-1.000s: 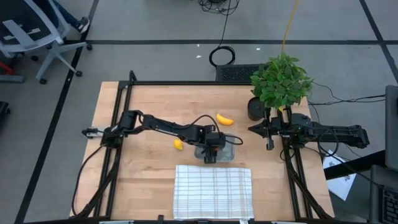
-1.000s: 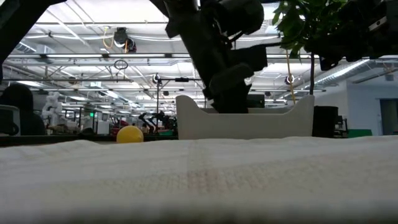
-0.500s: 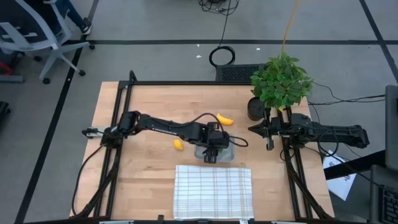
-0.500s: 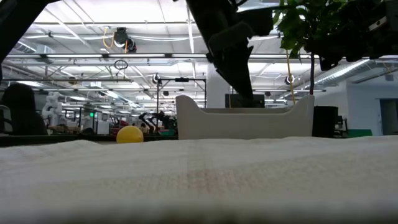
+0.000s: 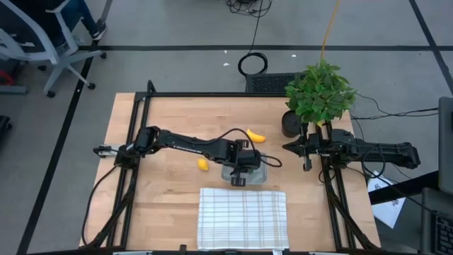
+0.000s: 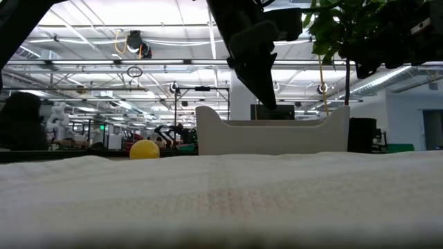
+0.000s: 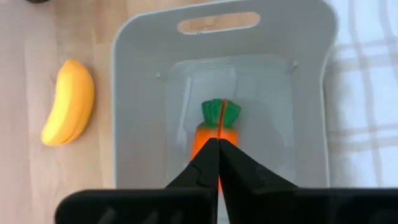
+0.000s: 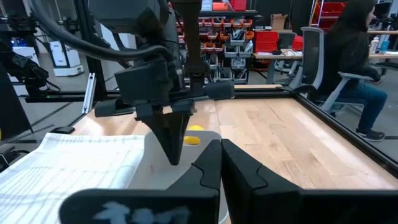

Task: Pick and placing Produce into tupperware
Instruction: Put the banana into the bin

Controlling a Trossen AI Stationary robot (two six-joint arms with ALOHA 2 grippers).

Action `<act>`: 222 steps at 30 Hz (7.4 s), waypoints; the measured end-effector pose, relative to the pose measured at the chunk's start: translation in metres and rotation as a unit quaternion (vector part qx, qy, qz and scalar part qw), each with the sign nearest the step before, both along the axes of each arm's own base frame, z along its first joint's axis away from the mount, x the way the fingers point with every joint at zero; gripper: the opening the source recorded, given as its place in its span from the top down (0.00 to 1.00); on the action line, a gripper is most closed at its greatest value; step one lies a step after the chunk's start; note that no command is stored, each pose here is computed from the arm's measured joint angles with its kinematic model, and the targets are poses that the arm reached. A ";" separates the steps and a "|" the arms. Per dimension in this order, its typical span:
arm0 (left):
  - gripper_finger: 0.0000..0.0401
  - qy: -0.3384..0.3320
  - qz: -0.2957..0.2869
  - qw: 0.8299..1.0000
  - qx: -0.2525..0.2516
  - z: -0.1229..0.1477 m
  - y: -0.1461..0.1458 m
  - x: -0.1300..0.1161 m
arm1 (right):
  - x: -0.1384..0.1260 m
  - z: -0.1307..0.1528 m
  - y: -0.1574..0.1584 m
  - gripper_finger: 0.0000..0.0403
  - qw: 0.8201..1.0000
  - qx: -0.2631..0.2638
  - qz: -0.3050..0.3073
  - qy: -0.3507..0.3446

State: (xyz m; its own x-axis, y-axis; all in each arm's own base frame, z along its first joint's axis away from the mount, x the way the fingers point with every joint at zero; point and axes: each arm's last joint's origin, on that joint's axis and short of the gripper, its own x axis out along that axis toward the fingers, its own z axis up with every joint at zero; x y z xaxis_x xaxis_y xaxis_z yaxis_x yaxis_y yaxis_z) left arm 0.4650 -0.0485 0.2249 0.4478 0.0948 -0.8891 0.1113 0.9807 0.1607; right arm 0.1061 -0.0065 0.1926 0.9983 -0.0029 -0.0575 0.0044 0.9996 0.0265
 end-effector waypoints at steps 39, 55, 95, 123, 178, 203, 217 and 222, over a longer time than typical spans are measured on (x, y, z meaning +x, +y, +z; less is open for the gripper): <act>1.00 -0.369 -0.001 0.929 0.015 0.066 0.035 -0.152 | 0.001 0.007 0.000 1.00 0.999 -0.041 0.001 -0.032; 1.00 -0.474 0.005 0.876 0.087 0.031 0.064 -0.275 | 0.001 0.008 0.000 1.00 0.990 -0.135 0.000 -0.038; 0.94 -0.416 0.015 0.890 0.184 -0.003 0.078 -0.287 | 0.055 -0.019 0.012 1.00 0.970 -0.240 -0.001 0.043; 1.00 -0.422 0.027 0.891 0.167 -0.003 0.078 -0.287 | 0.165 0.055 -0.010 1.00 0.955 -0.203 -0.005 0.216; 0.94 -0.385 0.033 0.910 0.149 -0.011 0.078 -0.288 | 0.201 0.028 -0.080 1.00 0.874 -0.303 -0.001 0.381; 0.94 -0.377 0.033 0.915 0.141 -0.013 0.078 -0.289 | 0.257 0.049 -0.101 1.00 0.824 -0.247 0.053 0.506; 0.94 -0.353 0.032 0.925 0.136 -0.018 0.077 -0.290 | 0.237 0.048 -0.128 1.00 0.850 -0.083 0.031 0.519; 0.94 -0.352 0.031 0.925 0.136 -0.018 0.077 -0.290 | 0.243 0.031 -0.129 1.00 0.839 -0.057 0.024 0.541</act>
